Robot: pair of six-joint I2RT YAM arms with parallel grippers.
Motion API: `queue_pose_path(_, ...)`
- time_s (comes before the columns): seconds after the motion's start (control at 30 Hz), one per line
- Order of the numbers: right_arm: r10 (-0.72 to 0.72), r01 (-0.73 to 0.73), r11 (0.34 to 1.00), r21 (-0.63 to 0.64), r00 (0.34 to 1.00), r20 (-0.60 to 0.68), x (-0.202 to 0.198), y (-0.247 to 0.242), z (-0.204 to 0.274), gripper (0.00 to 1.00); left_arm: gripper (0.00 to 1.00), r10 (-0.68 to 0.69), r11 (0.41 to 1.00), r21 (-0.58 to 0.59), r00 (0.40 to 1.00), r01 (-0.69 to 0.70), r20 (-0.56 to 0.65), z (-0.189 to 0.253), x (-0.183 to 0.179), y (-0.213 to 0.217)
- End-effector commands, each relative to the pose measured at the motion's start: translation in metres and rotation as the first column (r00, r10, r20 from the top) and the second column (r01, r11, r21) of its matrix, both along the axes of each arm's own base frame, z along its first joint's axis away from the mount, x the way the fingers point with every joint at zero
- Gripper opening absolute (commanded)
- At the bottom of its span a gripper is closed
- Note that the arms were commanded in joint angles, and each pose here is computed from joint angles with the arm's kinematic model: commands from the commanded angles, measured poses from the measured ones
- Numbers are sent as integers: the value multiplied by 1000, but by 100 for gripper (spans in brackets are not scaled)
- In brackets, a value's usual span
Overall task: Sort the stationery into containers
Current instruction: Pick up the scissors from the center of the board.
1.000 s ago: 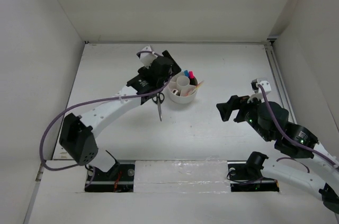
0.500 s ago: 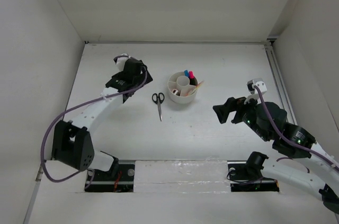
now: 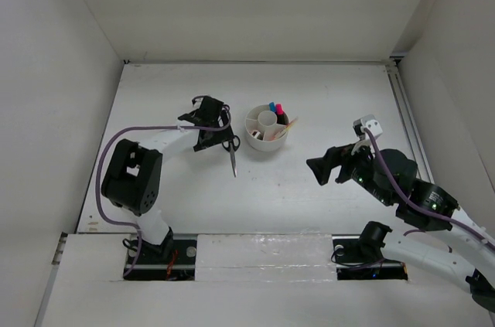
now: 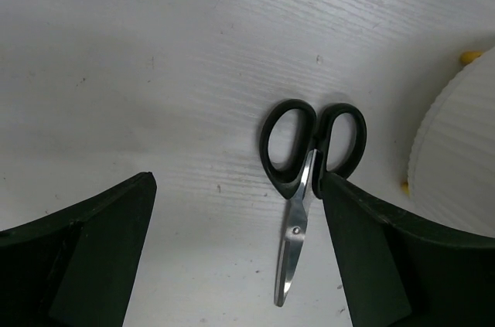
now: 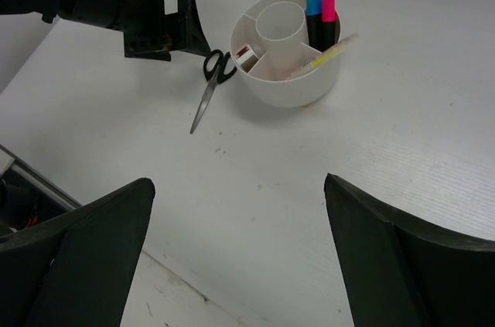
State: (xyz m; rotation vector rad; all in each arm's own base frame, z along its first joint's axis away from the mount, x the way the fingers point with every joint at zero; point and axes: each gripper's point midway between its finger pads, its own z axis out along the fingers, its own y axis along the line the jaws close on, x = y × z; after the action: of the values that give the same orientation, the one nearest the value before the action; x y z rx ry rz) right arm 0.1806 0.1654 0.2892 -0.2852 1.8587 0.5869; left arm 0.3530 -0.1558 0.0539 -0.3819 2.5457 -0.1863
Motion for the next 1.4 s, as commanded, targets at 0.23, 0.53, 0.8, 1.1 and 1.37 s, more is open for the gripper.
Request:
queue_pose_path(0.23,32,-35,998,60,998,56,-3,5,14,97,80,62,996,69,998,-60,-31,-7,10,9)
queue_pose_path(0.53,31,-36,997,67,998,62,-3,5,18,97,69,61,987,152,991,-43,-116,-29,7,4)
queue_pose_path(0.8,40,-45,996,75,997,66,-4,7,20,97,35,114,960,274,979,-65,-169,-49,5,21)
queue_pose_path(1.1,67,-73,993,93,996,63,-7,12,22,98,0,151,963,250,973,-105,-174,-57,-7,43)
queue_pose_path(1.37,98,-105,989,105,993,67,-5,23,25,98,0,313,910,255,945,-327,94,37,-9,76)
